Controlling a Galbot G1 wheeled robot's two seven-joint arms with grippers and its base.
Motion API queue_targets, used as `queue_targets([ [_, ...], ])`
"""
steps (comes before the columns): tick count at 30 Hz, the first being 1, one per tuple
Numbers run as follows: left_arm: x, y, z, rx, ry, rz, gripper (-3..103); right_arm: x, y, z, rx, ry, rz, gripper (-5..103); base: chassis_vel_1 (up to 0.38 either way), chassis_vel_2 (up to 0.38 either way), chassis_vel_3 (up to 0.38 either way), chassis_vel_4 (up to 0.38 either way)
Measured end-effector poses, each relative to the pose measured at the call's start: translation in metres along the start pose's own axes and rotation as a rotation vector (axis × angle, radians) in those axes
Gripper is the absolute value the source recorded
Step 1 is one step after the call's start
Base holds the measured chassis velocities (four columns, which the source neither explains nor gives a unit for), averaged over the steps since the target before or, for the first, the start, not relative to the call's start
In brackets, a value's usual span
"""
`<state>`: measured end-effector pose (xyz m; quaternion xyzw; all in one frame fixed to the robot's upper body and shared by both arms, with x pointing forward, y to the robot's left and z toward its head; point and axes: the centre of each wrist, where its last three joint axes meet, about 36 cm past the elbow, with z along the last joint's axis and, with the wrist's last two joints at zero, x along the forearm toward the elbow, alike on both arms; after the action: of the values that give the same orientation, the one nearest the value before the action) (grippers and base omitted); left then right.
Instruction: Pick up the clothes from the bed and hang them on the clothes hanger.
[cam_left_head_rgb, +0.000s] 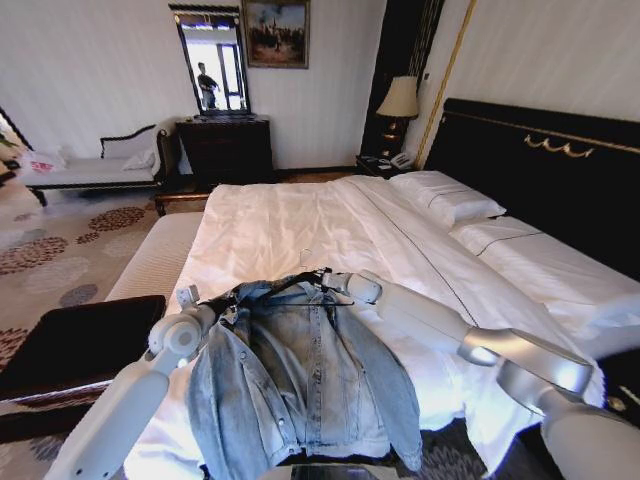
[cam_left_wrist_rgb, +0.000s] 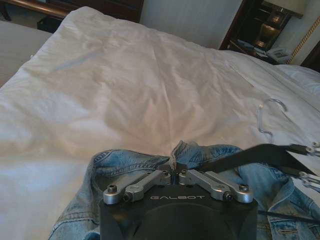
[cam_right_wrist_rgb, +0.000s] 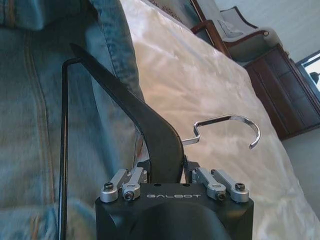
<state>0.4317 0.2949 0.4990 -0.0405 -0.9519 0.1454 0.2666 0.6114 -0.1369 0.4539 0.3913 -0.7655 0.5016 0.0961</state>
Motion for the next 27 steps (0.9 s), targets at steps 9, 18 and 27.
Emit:
queue_targets([
  [9, 0.003, -0.006, -0.002, 0.009, -0.017, 0.002, 2, -0.028, 0.016, -0.061, 0.002, -0.086, -0.030, 33, 0.000, 0.000, 0.000, 0.000],
  [18, 0.009, -0.014, -0.008, -0.008, -0.037, 0.015, 2, -0.038, 0.035, -0.094, 0.007, -0.139, -0.056, 33, 0.000, 0.000, 0.000, 0.000],
  [27, 0.017, -0.024, -0.011, -0.023, -0.057, 0.033, 2, -0.049, 0.052, -0.109, 0.003, -0.168, -0.065, 33, 0.000, 0.000, 0.000, 0.000],
])
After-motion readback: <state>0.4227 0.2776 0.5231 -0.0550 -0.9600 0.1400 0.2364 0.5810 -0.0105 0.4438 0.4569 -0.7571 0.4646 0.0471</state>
